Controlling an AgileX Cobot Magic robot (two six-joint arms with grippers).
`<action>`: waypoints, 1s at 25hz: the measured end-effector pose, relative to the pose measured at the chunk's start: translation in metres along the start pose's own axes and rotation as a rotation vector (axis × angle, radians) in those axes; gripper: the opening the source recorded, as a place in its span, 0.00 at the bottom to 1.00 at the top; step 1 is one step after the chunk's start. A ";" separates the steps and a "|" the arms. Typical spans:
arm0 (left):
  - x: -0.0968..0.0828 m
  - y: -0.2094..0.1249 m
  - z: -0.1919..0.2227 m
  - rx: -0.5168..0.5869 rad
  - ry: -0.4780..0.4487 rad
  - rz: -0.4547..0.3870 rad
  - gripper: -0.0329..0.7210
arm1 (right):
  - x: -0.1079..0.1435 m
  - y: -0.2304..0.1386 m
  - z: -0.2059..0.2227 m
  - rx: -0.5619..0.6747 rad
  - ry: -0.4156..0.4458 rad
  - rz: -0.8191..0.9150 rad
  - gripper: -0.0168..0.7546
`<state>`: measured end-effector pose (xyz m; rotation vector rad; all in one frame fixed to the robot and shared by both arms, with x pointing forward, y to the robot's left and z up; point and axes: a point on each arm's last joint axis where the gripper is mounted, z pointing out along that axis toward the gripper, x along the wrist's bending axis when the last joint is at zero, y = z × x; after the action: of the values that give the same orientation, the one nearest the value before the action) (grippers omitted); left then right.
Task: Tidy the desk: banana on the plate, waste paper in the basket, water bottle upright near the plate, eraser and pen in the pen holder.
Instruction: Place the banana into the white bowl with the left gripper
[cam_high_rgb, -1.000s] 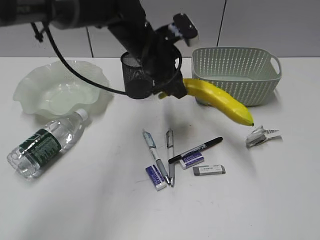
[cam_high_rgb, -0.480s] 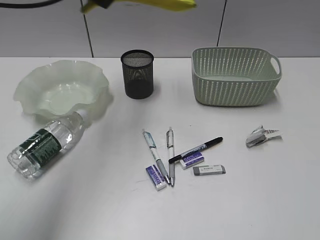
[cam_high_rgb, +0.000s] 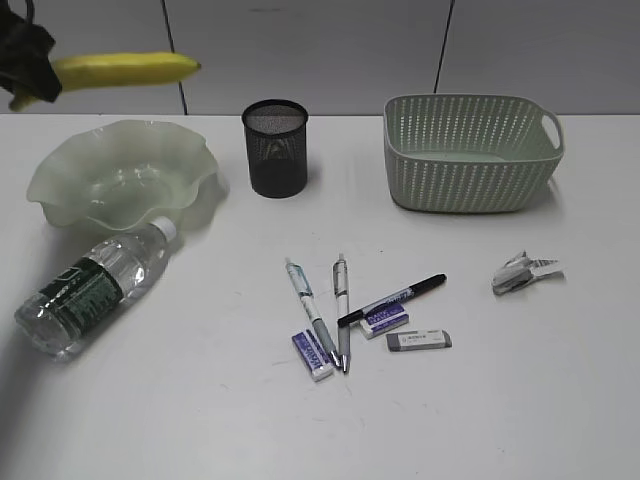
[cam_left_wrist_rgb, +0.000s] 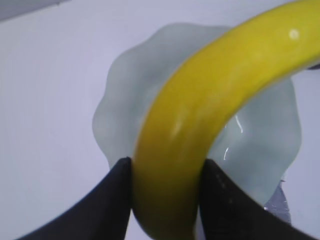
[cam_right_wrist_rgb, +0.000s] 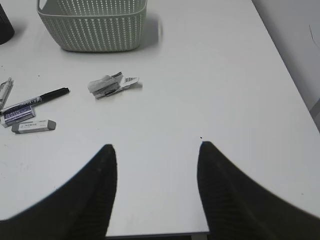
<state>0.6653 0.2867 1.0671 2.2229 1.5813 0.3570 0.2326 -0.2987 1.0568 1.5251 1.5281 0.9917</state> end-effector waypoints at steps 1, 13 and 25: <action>0.002 -0.002 0.014 0.030 -0.009 -0.006 0.45 | 0.000 0.000 0.000 0.000 0.000 0.000 0.56; 0.016 -0.012 0.094 0.095 0.019 -0.130 0.47 | 0.000 0.000 0.000 0.000 0.000 0.000 0.56; 0.003 -0.017 0.049 0.198 -0.025 -0.129 0.65 | 0.000 0.000 0.000 0.000 0.000 0.000 0.56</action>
<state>0.6723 0.2867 1.0153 2.2417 1.8053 0.1398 0.2326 -0.2987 1.0568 1.5251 1.5281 0.9917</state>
